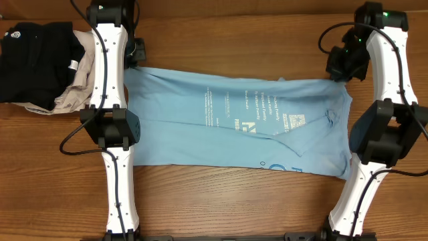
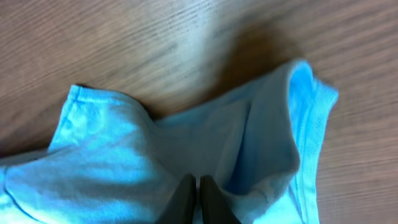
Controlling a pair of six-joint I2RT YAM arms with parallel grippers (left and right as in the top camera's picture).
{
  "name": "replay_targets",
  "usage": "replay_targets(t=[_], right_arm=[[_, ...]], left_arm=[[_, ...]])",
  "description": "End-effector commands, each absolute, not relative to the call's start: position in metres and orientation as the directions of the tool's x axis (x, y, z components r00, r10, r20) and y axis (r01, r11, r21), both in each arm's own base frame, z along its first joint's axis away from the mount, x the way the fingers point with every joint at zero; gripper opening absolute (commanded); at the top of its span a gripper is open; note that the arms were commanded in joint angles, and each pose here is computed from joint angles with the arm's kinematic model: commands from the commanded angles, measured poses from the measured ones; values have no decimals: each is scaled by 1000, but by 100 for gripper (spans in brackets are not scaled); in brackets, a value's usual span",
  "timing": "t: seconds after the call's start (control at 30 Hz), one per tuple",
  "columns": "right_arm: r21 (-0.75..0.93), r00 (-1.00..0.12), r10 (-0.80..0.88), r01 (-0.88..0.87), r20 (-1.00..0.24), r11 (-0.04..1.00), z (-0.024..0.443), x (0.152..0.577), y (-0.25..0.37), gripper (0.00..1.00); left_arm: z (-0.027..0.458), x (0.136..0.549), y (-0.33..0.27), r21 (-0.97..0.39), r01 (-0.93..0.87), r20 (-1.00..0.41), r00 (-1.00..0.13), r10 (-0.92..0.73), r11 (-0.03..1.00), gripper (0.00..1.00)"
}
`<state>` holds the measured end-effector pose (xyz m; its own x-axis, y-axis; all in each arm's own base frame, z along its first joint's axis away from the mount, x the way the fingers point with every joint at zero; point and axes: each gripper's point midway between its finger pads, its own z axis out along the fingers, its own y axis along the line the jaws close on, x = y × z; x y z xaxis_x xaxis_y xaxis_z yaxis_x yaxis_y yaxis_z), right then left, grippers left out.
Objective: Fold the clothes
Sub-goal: 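Fold the T-shirt's top half down toward the bottom hem with both grippers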
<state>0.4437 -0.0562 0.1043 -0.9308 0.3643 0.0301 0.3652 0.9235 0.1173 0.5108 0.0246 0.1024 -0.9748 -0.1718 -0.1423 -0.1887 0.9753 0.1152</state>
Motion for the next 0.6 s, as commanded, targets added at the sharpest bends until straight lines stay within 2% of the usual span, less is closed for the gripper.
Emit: replay_targets(t=[0.0, 0.13, 0.37, 0.57], right_arm=[[126, -910, 413, 413, 26, 902, 123, 435, -69, 4], [155, -897, 441, 442, 40, 884, 140, 422, -75, 4], [159, -893, 449, 441, -16, 883, 172, 409, -78, 4], [152, -894, 447, 447, 33, 882, 161, 400, -74, 4]], left_arm=[[109, 513, 19, 83, -167, -158, -976, -153, 982, 4], [108, 513, 0, -11, -113, -143, -983, -113, 994, 4], [133, 512, 2, -17, -128, -189, -974, -129, 992, 4], [147, 508, 7, 11, -133, -208, -970, -128, 991, 4]])
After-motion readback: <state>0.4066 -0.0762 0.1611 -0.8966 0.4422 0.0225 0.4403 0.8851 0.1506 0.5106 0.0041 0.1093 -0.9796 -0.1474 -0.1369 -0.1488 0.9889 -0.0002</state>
